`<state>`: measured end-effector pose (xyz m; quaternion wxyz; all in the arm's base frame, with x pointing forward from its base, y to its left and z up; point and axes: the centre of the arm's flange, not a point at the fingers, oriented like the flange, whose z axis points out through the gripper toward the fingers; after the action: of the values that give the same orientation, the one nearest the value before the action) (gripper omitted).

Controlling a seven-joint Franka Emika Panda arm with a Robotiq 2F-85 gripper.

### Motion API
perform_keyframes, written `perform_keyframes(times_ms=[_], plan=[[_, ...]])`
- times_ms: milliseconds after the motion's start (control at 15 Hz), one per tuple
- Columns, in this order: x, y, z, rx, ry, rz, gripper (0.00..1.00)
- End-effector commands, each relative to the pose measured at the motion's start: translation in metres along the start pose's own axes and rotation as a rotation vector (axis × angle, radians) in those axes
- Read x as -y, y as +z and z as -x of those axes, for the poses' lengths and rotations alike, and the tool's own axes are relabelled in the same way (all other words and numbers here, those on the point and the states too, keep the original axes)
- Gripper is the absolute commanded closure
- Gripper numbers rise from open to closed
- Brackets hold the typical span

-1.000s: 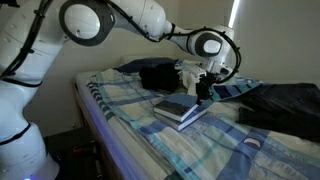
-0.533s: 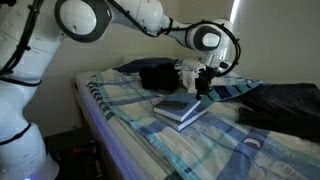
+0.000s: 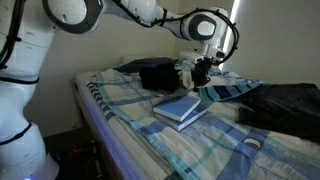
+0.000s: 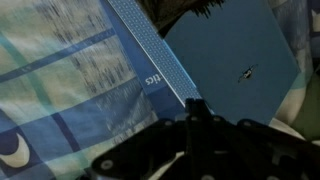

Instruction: Open the front cover of the book

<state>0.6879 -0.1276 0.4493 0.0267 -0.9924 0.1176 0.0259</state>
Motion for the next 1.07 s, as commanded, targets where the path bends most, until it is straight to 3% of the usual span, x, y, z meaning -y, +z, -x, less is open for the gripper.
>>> perform_keyframes(times_ms=[0, 1000], plan=[[0.011, -0.016, 0.036, 0.003, -0.066, 0.016, 0.94], [0.057, -0.051, 0.102, 0.017, -0.262, 0.133, 0.94]])
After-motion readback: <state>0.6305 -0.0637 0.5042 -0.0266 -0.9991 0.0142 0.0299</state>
